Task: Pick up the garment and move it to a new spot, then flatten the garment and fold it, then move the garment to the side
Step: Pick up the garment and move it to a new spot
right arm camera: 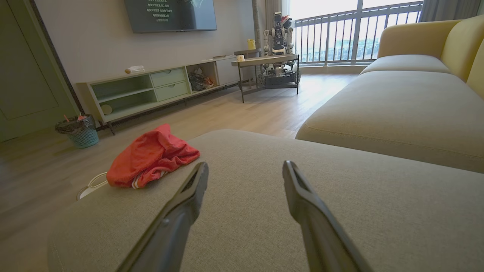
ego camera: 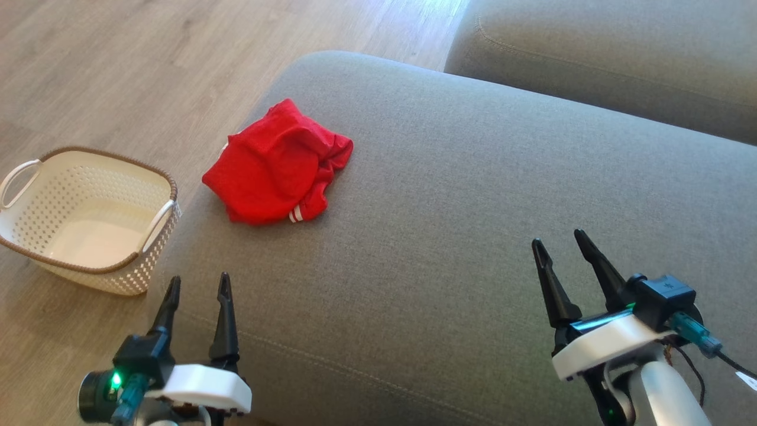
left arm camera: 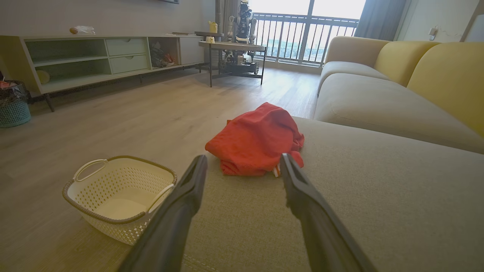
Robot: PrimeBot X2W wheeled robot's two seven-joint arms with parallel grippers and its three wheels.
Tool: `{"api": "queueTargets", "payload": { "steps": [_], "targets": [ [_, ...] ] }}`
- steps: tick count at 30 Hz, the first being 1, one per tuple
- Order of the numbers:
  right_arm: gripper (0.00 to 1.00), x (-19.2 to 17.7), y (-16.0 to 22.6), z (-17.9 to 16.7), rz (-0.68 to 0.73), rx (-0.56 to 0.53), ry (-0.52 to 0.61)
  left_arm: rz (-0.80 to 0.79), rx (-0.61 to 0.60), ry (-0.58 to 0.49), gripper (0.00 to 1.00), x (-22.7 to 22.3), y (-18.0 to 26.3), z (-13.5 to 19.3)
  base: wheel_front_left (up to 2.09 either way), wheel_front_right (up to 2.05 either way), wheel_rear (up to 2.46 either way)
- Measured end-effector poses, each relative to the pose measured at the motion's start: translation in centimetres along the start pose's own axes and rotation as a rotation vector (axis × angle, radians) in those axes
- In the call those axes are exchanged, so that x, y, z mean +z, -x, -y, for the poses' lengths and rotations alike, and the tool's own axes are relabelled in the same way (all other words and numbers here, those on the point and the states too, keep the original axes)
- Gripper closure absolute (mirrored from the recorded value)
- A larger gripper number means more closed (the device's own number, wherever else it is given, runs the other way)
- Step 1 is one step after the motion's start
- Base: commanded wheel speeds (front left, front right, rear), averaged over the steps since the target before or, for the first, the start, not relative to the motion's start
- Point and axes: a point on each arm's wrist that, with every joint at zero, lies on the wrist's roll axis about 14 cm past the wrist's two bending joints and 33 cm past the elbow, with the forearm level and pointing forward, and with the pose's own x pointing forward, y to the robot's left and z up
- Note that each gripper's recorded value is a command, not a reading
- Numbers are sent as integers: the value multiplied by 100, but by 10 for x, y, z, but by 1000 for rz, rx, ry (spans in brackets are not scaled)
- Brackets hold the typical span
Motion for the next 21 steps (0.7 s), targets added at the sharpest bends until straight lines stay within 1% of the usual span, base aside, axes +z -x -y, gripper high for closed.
{"api": "queueTargets", "payload": {
  "steps": [6, 10, 16, 19, 21],
  "targets": [
    [0, -8, 1, 8, -18, -19, -9, -14, 13, -1, 0, -3, -6, -3, 0, 0, 0],
    [0, -21, -1, 15, -49, -24, 23, -18, 37, -21, 0, -1, -20, -14, 0, 0, 0],
    [0, -25, -21, 30, -35, -36, 35, -4, -28, -101, 0, 8, -76, -19, 0, 0, 0],
    [0, -28, -29, 44, -25, -57, 48, -22, -72, -110, 0, 5, -110, -16, 0, 0, 0],
    [0, -34, -31, 51, -35, -68, 55, -63, -90, -92, 0, 0, -135, -13, 0, 0, 0]
  ]
}}
